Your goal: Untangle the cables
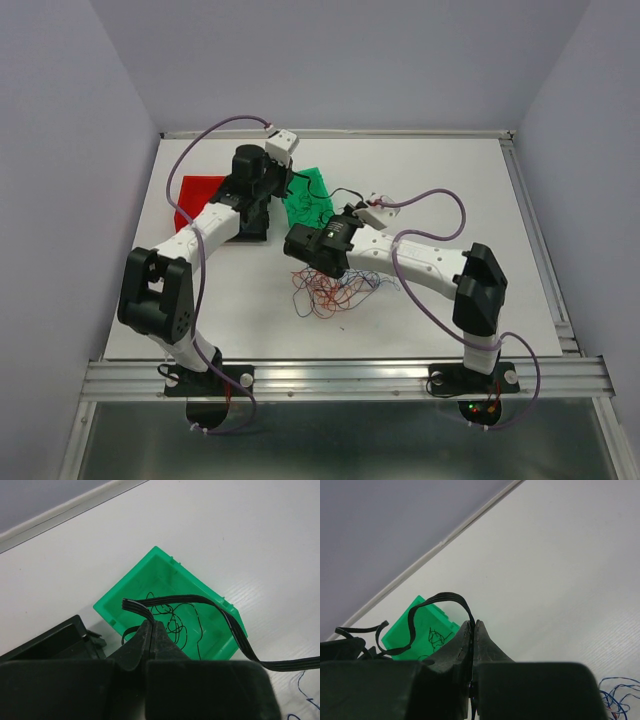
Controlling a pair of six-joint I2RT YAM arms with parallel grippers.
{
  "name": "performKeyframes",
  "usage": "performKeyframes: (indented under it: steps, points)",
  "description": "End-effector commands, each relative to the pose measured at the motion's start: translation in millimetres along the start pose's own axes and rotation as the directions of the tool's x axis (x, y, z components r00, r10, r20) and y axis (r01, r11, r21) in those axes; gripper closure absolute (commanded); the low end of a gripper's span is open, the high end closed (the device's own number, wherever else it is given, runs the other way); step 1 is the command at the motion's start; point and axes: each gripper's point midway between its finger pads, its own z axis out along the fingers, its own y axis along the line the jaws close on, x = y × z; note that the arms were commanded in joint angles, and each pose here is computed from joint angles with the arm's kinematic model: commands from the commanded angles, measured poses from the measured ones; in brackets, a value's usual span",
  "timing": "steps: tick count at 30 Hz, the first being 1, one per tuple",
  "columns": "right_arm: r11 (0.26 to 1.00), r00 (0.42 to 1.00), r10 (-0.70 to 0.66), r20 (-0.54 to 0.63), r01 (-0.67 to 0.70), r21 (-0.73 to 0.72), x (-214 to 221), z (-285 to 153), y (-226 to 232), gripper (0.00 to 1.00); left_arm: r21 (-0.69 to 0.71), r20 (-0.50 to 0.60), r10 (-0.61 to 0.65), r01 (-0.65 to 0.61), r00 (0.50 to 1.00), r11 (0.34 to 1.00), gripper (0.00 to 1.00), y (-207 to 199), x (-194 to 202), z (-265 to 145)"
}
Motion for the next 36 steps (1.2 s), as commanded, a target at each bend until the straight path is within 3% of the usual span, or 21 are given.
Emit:
performKeyframes:
  steps: [1,6,11,12,13,14,15,16,17,18,19,20,21,22,25,32,36]
  points:
    - [0.712,0.711,0.694,0.108,-0.658,-0.244,-79.6,-1.6,42.5,0.99,0.049,0.120,-0.022,0.016,0.992,0.999,1.00,-0.2,-48.2,-5.2]
    - [0.628,0.632,0.773,0.060,-0.747,-0.219,-87.3,-8.4,44.5,0.99,0.064,0.124,-0.025,0.017,0.992,0.998,1.00,-2.4,-47.7,-6.8]
    - [0.543,0.546,0.837,-0.010,-0.834,-0.096,-90.9,-13.7,44.5,0.99,0.065,0.133,-0.023,0.015,0.991,0.998,1.00,-2.8,-49.3,-8.6]
    - [0.474,0.477,0.878,-0.036,-0.877,-0.071,-90.8,-15.3,55.8,0.99,0.065,0.133,-0.023,0.015,0.991,0.998,1.00,-2.8,-49.3,-8.6]
    - [0.629,0.631,0.774,-0.048,-0.776,-0.058,-85.1,-15.2,59.0,0.99,0.069,0.133,-0.022,0.013,0.991,0.998,1.00,-3.6,-49.4,-8.6]
    - [0.672,0.674,0.735,-0.075,-0.738,-0.055,-81.5,-15.0,65.5,0.99,0.072,0.135,-0.023,0.013,0.991,0.997,1.00,-4.2,-50.0,-9.1]
    - [0.669,0.655,0.720,-0.228,-0.743,-0.025,-85.1,-19.2,79.8,0.99,0.074,0.135,-0.022,0.012,0.991,0.997,1.00,-4.0,-49.8,-9.6]
    - [0.537,0.529,0.786,-0.322,-0.841,-0.070,-73.8,12.6,97.5,0.99,0.075,0.134,-0.022,0.012,0.991,0.997,1.00,-4.3,-49.1,-9.5]
    - [0.557,0.590,0.679,-0.437,-0.802,-0.217,-71.8,11.3,111.6,0.99,0.080,0.134,-0.022,0.011,0.991,0.997,1.00,-5.7,-49.0,-9.9]
    - [0.291,0.442,0.669,-0.597,-0.895,-0.337,-109.0,-15.1,142.5,0.99,0.078,0.138,-0.021,0.010,0.990,0.997,1.00,-5.5,-50.8,-11.2]
    - [0.324,0.508,0.642,-0.575,-0.859,-0.397,-116.7,-15.0,148.7,0.99,0.076,0.144,-0.020,0.009,0.989,0.997,1.00,-4.9,-51.5,-12.2]
    - [0.442,0.599,0.569,-0.563,-0.800,-0.405,-97.7,-13.1,152.6,0.99,0.086,0.148,-0.021,0.008,0.989,0.996,1.00,-7.5,-51.9,-13.3]
    - [0.413,0.587,0.582,-0.563,-0.810,-0.417,-112.8,-15.3,162.5,0.99,0.092,0.151,-0.021,0.008,0.988,0.996,1.00,-8.6,-53.0,-13.9]
    - [0.470,0.629,0.541,-0.558,-0.777,-0.419,-95.1,-12.0,163.3,0.99,0.099,0.149,-0.022,0.007,0.989,0.995,1.00,-9.8,-51.9,-13.8]
    - [0.524,0.737,0.444,-0.509,-0.675,-0.520,-87.4,-5.9,163.7,0.99,0.098,0.152,-0.021,0.006,0.988,0.995,1.00,-9.8,-52.5,-14.2]
    - [0.596,0.855,0.241,-0.459,-0.504,-0.626,-62.1,4.2,152.6,0.99,0.099,0.161,-0.026,0.010,0.987,0.995,1.00,-9.7,-53.5,-15.2]
    - [0.674,0.905,0.102,-0.412,-0.367,-0.641,-36.8,14.0,139.2,0.99,0.100,0.148,-0.052,0.037,0.988,0.994,1.00,-8.0,-50.8,-13.7]
